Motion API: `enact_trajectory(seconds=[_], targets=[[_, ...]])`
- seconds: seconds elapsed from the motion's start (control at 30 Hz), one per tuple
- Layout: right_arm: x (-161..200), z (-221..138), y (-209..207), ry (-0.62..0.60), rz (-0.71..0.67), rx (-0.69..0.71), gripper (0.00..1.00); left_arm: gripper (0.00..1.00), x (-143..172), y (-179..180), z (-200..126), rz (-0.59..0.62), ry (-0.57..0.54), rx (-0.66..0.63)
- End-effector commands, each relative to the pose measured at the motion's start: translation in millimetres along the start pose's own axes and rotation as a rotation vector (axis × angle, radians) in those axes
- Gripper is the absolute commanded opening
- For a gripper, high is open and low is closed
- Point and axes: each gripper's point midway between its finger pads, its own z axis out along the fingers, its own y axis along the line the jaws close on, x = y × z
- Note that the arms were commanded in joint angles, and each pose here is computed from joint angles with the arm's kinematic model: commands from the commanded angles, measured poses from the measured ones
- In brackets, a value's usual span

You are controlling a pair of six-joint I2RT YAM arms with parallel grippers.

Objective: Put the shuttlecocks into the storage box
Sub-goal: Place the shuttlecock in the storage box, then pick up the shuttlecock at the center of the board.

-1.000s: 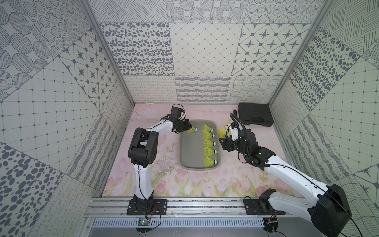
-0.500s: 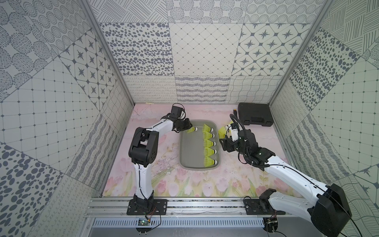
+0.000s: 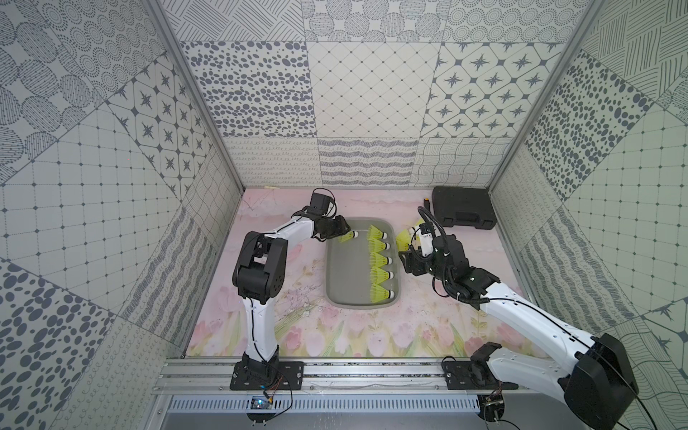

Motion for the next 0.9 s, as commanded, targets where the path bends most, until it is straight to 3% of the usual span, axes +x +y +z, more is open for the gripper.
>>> enact_trajectory(seconds=[0.0, 0.43, 0.87], targets=[[1, 4, -2, -0.004, 0.023, 0.005, 0.78, 0.44, -7, -3, -11, 0.037, -0.027, 0.009], [-2, 9, -11, 0.025, 0.131, 0.007, 0.78, 0.49, -7, -10, -44, 0.072, -0.073, -0.020], [7, 38, -27, 0.143, 0.270, 0.022, 0.74, 0.50, 14, -26, -127, 0.088, -0.162, -0.055]])
